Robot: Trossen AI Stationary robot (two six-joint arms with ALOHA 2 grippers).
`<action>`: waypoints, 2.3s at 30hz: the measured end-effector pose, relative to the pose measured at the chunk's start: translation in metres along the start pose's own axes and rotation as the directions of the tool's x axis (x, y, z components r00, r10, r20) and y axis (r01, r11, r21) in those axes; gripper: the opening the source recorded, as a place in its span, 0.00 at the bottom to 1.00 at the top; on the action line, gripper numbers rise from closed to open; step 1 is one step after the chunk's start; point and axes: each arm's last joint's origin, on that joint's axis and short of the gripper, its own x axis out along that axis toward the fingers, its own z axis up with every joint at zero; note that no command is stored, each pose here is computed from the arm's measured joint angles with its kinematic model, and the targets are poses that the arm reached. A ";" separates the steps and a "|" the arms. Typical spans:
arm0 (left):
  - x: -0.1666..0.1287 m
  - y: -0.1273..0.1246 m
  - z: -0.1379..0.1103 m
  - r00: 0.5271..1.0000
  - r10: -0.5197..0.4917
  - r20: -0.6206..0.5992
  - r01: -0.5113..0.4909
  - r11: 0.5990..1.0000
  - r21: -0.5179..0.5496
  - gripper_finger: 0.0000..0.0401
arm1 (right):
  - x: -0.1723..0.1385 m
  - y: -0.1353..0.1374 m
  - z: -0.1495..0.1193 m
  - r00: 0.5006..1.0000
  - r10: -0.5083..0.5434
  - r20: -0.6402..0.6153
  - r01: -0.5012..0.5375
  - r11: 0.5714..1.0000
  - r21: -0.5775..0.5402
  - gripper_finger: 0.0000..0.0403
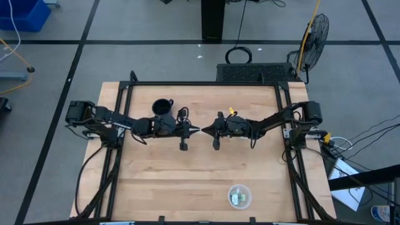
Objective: Pick and place Stevia / Truvia into bins
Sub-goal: Put the light green stevia packet into the bottom transparent container
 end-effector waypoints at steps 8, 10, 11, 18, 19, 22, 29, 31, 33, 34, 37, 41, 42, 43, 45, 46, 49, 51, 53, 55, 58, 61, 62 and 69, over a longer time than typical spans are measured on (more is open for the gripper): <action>0.000 -0.001 -0.007 0.997 0.009 -0.079 -0.010 1.000 -0.007 0.09 | 0.004 0.001 0.000 0.999 0.012 -0.032 -0.014 0.998 -0.058 0.05; -0.001 0.000 -0.008 0.994 0.047 -0.103 -0.048 0.999 -0.006 0.09 | 0.012 0.002 0.001 0.995 0.044 -0.087 -0.052 0.995 -0.090 0.09; -0.002 0.002 -0.008 0.990 0.085 -0.111 -0.086 0.996 0.003 0.09 | 0.018 0.003 0.001 0.992 0.060 -0.113 -0.073 0.991 -0.115 0.11; -0.036 0.021 0.015 0.941 0.319 -0.111 -0.319 0.947 0.017 0.12 | 0.058 0.005 0.004 0.969 0.070 -0.238 -0.126 0.965 -0.228 0.25; -0.043 0.023 0.018 0.941 0.317 -0.114 -0.318 0.948 0.010 0.13 | 0.062 0.004 0.003 0.968 0.066 -0.243 -0.123 0.966 -0.226 0.26; -0.067 0.029 0.025 0.941 0.315 -0.127 -0.318 0.948 -0.004 0.20 | 0.073 -0.004 -0.003 0.966 0.045 -0.254 -0.103 0.970 -0.218 0.30; -0.102 0.036 0.028 0.947 0.287 -0.141 -0.297 0.953 -0.053 0.34 | 0.090 -0.032 -0.021 0.955 -0.062 -0.291 0.005 0.982 -0.190 0.33; -0.103 0.036 0.028 0.948 0.285 -0.144 -0.298 0.952 -0.074 0.36 | 0.091 -0.036 -0.025 0.952 -0.065 -0.300 0.012 0.984 -0.176 0.33; -0.103 0.035 0.025 0.946 0.276 -0.170 -0.292 0.954 -0.073 0.37 | 0.093 -0.037 -0.028 0.951 -0.048 -0.306 -0.004 0.986 -0.165 0.32; -0.102 0.035 0.025 0.946 0.275 -0.173 -0.291 0.953 -0.079 0.37 | 0.093 -0.037 -0.029 0.950 -0.032 -0.310 -0.019 0.987 -0.160 0.31; -0.098 0.033 0.021 0.941 0.267 -0.208 -0.286 0.956 -0.063 0.37 | 0.092 -0.036 -0.030 0.946 -0.029 -0.324 -0.026 0.986 -0.164 0.28; -0.094 0.030 0.017 0.936 0.259 -0.239 -0.283 0.956 -0.074 0.37 | 0.092 -0.036 -0.031 0.943 -0.021 -0.333 -0.035 0.986 -0.162 0.16; -0.092 0.030 0.016 0.935 0.256 -0.247 -0.282 0.957 -0.075 0.37 | 0.092 -0.036 -0.031 0.943 -0.018 -0.332 -0.039 0.985 -0.165 0.11; -0.091 0.029 0.015 0.933 0.253 -0.255 -0.280 0.957 -0.077 0.37 | 0.092 -0.036 -0.031 0.943 -0.017 -0.332 -0.044 0.983 -0.177 0.07; -0.089 0.029 0.015 0.934 0.251 -0.253 -0.281 0.955 -0.090 0.37 | 0.092 -0.036 -0.031 0.943 -0.018 -0.333 -0.054 0.977 -0.206 0.03; -0.089 0.029 0.015 0.935 0.251 -0.251 -0.282 0.955 -0.097 0.37 | 0.092 -0.035 -0.031 0.943 -0.016 -0.333 -0.058 0.975 -0.213 0.03; -0.089 0.028 0.015 0.935 0.249 -0.253 -0.290 0.947 -0.139 0.37 | 0.087 -0.028 -0.023 0.939 -0.010 -0.342 -0.066 0.976 -0.208 0.03; -0.089 0.028 0.015 0.935 0.249 -0.254 -0.295 0.941 -0.166 0.37 | 0.078 -0.017 -0.010 0.929 0.007 -0.369 -0.091 0.973 -0.211 0.02; -0.089 0.028 0.015 0.935 0.249 -0.254 -0.298 0.938 -0.177 0.37 | 0.064 -0.002 0.009 0.920 0.030 -0.392 -0.123 0.969 -0.216 0.01; -0.089 0.028 0.015 0.935 0.248 -0.254 -0.299 0.937 -0.183 0.37 | 0.042 0.015 0.032 0.898 0.056 -0.437 -0.161 0.964 -0.209 0.01; -0.089 0.028 0.014 0.935 0.248 -0.255 -0.298 0.937 -0.184 0.37 | 0.000 0.045 0.054 0.837 0.095 -0.538 -0.224 0.958 -0.180 0.01; -0.089 0.028 0.014 0.934 0.247 -0.259 -0.299 0.936 -0.188 0.37 | -0.051 0.074 0.073 0.767 0.167 -0.619 -0.320 0.936 -0.144 0.01; -0.089 0.028 0.014 0.934 0.247 -0.259 -0.299 0.936 -0.188 0.37 | -0.069 0.084 0.077 0.736 0.208 -0.644 -0.370 0.921 -0.126 0.01; -0.089 0.028 0.014 0.934 0.245 -0.259 -0.304 0.928 -0.218 0.37 | -0.140 0.129 0.048 0.653 0.427 -0.626 -0.537 0.843 0.014 0.01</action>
